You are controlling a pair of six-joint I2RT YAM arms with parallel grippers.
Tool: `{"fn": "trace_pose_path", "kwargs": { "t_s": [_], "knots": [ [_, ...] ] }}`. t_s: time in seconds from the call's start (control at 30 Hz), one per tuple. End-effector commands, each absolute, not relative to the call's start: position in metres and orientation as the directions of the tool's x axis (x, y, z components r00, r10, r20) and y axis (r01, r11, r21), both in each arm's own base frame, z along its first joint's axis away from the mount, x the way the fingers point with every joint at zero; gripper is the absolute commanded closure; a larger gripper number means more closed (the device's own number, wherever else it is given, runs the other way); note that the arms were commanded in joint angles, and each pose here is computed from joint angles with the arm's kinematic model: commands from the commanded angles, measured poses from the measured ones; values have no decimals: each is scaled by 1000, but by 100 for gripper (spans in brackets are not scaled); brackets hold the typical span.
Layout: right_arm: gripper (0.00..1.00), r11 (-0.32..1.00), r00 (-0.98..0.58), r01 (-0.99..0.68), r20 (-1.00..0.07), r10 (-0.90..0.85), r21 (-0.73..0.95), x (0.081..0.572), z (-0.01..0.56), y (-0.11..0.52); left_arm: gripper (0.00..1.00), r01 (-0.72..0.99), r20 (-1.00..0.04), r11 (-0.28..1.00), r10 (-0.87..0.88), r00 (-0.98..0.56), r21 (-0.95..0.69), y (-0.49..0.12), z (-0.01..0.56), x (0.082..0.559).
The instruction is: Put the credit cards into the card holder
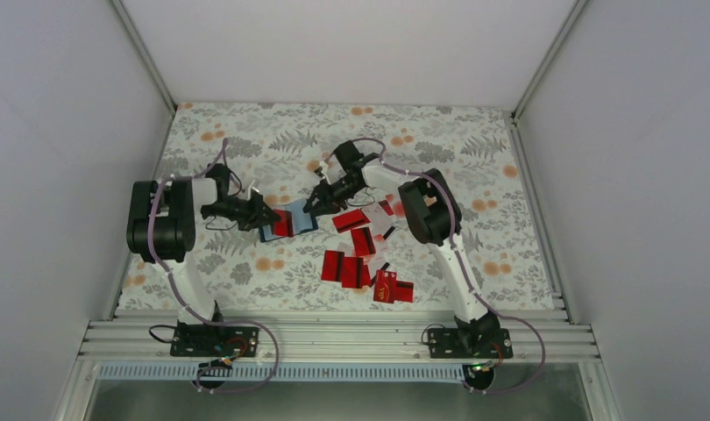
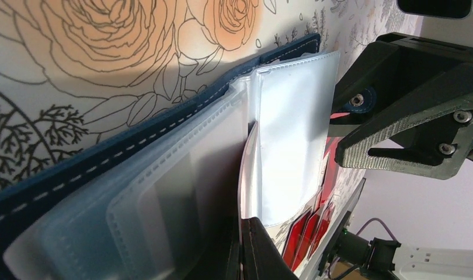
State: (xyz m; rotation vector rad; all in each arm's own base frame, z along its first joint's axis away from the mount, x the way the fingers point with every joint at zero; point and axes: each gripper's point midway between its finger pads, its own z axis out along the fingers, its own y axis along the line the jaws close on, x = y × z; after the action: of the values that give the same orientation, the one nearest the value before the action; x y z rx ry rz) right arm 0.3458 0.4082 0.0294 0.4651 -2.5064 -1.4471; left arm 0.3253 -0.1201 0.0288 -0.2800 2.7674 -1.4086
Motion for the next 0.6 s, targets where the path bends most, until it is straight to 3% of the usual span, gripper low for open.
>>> {"fn": "trace_pose_path", "kwargs": {
  "t_s": [0.0, 0.57],
  "knots": [
    [70, 621, -918, -113, 158, -364, 776, 323, -39, 394, 98, -120, 34, 579, -156, -987, -806, -122, 19, 328],
    [70, 630, -915, -111, 169, -367, 769, 322, -45, 391, 98, -45, -38, 492, -158, -987, -870, -131, 39, 341]
  ]
}}
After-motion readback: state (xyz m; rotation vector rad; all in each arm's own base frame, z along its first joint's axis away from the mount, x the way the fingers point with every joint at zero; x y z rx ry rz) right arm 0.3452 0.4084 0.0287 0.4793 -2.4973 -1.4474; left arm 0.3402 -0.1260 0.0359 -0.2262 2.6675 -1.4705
